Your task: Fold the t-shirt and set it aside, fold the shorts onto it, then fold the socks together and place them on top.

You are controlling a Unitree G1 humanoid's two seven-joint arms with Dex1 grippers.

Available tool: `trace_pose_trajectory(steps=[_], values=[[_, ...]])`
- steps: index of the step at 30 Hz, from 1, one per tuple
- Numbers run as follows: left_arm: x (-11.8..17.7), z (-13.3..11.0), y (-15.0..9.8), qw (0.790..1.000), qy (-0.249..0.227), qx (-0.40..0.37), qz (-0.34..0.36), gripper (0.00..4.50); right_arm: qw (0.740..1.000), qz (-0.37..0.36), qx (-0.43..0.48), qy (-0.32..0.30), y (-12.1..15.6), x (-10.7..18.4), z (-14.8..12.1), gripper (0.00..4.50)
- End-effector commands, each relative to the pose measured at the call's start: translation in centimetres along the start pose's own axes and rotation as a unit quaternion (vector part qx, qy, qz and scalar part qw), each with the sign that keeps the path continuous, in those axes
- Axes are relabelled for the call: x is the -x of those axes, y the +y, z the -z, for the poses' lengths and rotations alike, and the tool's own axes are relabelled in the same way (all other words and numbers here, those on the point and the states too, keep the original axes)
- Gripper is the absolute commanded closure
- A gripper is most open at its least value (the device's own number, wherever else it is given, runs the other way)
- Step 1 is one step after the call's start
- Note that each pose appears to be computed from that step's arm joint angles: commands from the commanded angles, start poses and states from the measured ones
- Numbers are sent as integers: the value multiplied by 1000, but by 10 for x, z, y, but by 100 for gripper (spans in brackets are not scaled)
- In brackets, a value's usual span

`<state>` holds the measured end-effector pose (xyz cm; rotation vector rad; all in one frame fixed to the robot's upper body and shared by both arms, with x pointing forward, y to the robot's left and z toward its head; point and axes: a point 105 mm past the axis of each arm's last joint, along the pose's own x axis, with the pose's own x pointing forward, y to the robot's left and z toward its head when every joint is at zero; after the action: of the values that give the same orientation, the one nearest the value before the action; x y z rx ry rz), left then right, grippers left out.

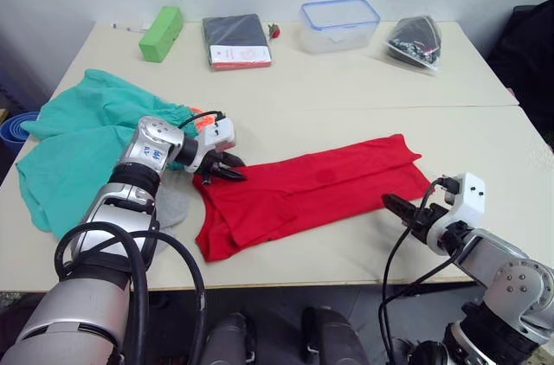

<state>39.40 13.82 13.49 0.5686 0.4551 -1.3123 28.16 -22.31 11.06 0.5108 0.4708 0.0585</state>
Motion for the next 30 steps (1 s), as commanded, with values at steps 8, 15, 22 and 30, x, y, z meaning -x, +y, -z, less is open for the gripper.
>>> trace_pose_trajectory(steps=[8, 15, 22, 30], values=[[4, 4, -1, 1000, 6, 2, 1, 450, 996, 27, -78, 28, -13, -20, 4, 211], [4, 9, -6, 1000, 3, 10, 12, 450, 997, 15, -62, 36, -6, -26, -3, 447], [6, 15, -13, 1000, -7, 15, 15, 450, 999, -12, -10, 47, 6, -41, -17, 447], [13, 23, -31, 999, -27, 35, -1, 450, 996, -43, 58, 53, 22, -69, -34, 447]])
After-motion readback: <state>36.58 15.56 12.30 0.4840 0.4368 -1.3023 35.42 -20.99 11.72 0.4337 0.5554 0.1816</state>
